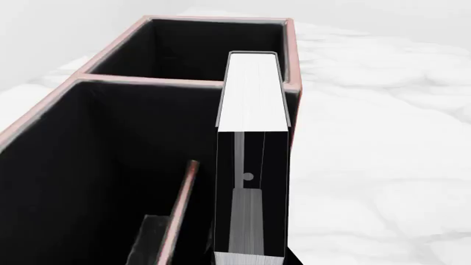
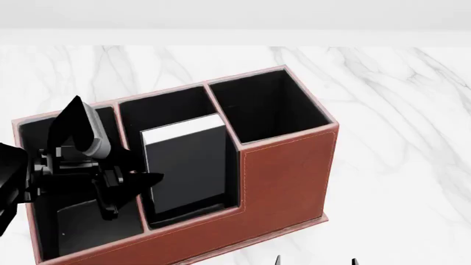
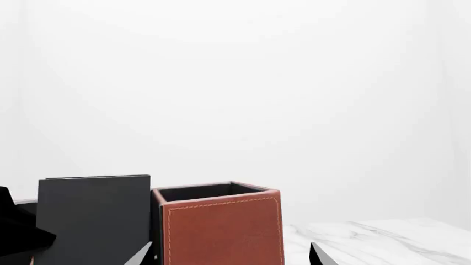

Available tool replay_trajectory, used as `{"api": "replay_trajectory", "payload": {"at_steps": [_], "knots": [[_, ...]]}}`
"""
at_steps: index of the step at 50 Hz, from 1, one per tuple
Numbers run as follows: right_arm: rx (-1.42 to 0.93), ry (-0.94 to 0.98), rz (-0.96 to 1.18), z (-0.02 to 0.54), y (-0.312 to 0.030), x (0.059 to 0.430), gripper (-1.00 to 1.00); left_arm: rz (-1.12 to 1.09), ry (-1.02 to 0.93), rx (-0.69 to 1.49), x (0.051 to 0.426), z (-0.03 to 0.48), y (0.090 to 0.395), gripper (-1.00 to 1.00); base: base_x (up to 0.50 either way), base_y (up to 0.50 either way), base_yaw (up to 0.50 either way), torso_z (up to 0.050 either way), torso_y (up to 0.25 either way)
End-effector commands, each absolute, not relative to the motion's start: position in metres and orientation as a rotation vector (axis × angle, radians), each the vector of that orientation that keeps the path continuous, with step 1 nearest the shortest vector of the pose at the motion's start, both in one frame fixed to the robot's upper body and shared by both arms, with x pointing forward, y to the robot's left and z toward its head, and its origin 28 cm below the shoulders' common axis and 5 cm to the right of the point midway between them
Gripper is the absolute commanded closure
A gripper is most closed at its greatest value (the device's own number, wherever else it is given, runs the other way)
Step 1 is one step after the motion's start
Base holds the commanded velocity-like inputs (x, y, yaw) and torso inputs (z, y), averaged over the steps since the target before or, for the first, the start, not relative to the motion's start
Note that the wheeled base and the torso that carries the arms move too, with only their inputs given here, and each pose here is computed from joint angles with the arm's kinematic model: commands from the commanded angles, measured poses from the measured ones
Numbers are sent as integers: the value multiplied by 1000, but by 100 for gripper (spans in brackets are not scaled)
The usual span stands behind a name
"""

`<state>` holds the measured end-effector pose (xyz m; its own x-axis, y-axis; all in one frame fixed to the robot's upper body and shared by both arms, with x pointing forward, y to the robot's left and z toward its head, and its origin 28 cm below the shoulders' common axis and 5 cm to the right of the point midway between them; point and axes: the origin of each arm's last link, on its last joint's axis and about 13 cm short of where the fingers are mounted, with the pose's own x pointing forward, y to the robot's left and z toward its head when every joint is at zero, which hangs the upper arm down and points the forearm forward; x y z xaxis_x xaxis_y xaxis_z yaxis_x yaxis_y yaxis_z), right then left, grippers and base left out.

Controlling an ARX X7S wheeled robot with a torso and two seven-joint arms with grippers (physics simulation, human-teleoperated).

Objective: Pick up the book and place it in the back compartment of the caddy.

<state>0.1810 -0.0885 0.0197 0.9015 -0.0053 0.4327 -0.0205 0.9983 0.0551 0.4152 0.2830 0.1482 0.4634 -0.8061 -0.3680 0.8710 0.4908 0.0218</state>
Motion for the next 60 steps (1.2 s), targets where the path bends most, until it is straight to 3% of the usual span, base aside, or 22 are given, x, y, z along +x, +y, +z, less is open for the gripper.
{"api": "replay_trajectory", "payload": {"at_steps": [1,60], "knots": [[60,-447,8,19,-89,181,-100,-1007,253,115,417,151,278,100,0,0,0,0,10],[51,-434,12,16,-88,184,-100,-954,347,110,411,134,277,100,0,0,0,0,1]]}}
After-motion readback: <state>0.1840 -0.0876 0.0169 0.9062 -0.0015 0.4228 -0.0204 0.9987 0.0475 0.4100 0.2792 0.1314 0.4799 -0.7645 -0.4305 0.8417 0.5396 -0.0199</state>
